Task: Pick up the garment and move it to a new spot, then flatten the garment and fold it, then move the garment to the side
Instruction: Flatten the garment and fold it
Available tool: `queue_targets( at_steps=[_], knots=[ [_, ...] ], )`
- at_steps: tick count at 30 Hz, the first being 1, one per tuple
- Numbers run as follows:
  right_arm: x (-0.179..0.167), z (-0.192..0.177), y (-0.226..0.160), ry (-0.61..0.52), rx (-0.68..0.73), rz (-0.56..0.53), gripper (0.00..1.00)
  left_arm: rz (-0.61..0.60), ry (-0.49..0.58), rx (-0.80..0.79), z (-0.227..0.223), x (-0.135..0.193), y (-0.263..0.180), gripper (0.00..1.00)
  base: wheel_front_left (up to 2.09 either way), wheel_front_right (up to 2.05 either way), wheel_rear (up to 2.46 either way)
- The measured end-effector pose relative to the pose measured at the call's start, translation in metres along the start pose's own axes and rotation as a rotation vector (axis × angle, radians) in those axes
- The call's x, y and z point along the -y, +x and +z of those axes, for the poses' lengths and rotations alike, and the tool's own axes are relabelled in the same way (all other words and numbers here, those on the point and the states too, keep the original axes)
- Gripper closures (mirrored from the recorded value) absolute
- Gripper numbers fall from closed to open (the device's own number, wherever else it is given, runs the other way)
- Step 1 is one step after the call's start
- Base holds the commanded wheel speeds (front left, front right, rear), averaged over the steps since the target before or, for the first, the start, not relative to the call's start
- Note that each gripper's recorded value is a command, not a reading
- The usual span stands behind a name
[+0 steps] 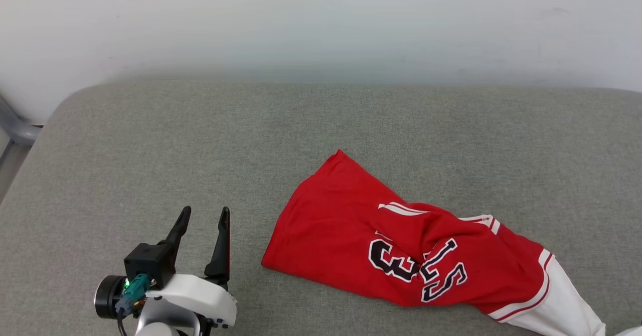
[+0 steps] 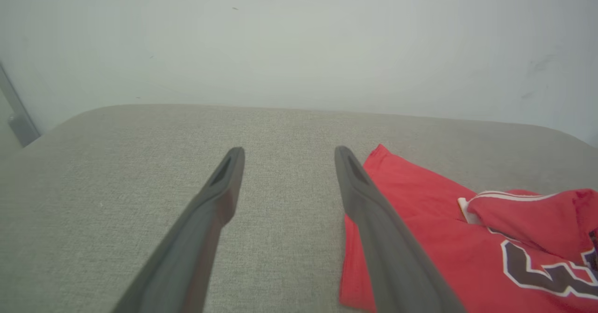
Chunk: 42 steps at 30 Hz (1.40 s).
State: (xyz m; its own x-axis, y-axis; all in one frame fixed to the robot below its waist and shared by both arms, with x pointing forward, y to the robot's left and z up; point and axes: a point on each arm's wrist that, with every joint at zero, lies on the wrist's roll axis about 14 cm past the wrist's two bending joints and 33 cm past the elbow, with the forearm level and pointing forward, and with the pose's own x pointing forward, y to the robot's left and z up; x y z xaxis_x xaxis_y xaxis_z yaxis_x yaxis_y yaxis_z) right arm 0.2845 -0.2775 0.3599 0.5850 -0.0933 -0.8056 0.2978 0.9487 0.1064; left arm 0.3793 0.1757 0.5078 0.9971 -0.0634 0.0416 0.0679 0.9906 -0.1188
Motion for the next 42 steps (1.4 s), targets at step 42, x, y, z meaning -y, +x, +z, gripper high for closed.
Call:
queue_targets(
  at_steps=[42],
  knots=[
    [-0.108, 0.106, -0.125, -0.175, 0.904, 0.289, 0.00, -0.175, 0.006, -0.209, -0.013, 0.040, 0.005, 0.00, 0.00, 0.00, 0.00]
  ],
)
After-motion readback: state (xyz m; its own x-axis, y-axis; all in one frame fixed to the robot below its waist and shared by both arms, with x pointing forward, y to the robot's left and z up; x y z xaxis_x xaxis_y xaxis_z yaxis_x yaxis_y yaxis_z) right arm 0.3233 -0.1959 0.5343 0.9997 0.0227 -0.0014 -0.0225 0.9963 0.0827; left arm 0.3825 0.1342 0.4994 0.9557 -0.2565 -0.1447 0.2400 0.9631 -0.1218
